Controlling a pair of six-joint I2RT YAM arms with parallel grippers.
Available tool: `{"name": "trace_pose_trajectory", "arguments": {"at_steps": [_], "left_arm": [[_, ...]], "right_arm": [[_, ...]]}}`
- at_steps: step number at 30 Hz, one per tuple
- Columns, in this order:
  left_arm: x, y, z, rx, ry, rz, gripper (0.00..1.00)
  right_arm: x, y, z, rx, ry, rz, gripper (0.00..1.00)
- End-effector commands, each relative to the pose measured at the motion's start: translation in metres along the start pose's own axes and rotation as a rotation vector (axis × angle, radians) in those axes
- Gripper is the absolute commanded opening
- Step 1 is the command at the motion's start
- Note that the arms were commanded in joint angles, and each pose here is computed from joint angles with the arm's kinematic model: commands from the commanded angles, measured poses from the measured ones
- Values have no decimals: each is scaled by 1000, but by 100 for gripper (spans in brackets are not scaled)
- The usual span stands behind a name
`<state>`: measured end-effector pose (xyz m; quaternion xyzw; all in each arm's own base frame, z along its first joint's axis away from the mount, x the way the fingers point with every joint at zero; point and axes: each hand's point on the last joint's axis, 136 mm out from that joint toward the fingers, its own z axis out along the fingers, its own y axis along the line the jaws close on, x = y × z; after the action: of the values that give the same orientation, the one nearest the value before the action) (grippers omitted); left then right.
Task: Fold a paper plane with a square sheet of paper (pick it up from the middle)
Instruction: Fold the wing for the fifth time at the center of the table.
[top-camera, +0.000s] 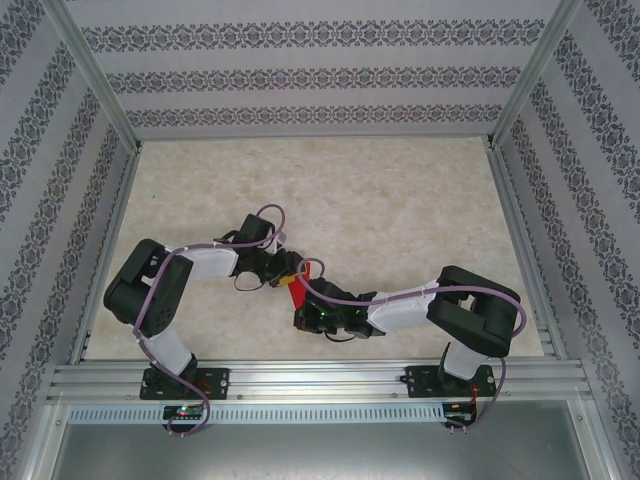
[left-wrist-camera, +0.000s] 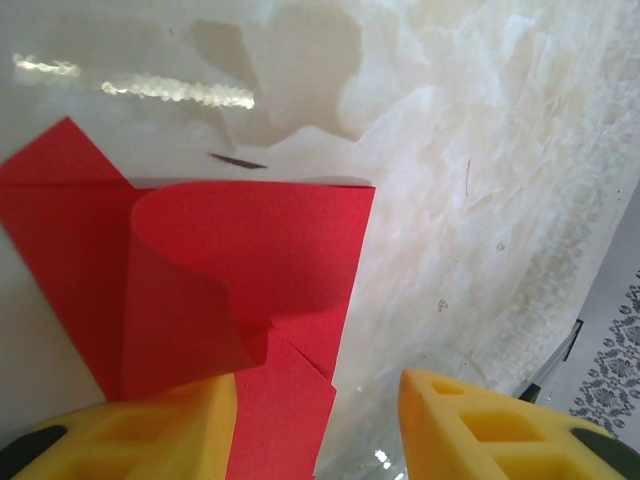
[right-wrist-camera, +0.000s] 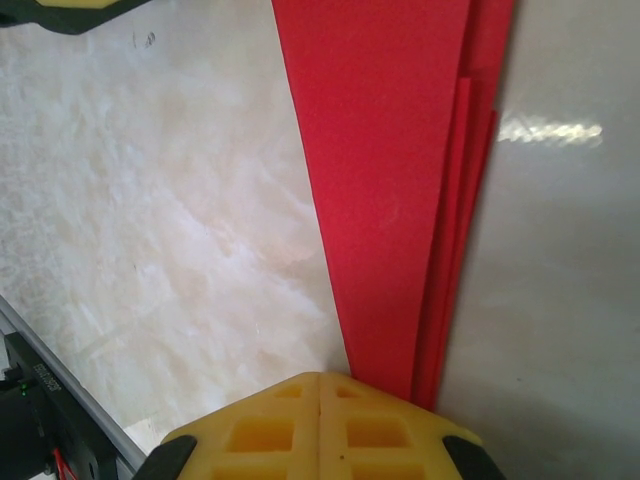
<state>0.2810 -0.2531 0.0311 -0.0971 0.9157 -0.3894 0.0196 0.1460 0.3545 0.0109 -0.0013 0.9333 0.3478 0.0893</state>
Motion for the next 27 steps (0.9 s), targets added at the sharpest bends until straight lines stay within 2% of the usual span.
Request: {"name": "trace_pose_trajectory", "arguments": {"at_steps": [1,7,14,21,27], "left_arm": [[-43,2,-5,-14,-125,70,48],[-49,-9,-9,14,-122,114,49],[-46,-35,-15,106,-86,173,54],[-42,-60,-43,119,-119,252,61],[-29,-62,-61,110,-141,274,59]], "right_arm": [[42,-69,-5,213,155,35,0],[45,-73,-6,215,172,36,0],[41,-77,-8,225,163,41,0],[32,-78,-12,235,135,48,0],[31,-79,-10,233,147,34,0]]}}
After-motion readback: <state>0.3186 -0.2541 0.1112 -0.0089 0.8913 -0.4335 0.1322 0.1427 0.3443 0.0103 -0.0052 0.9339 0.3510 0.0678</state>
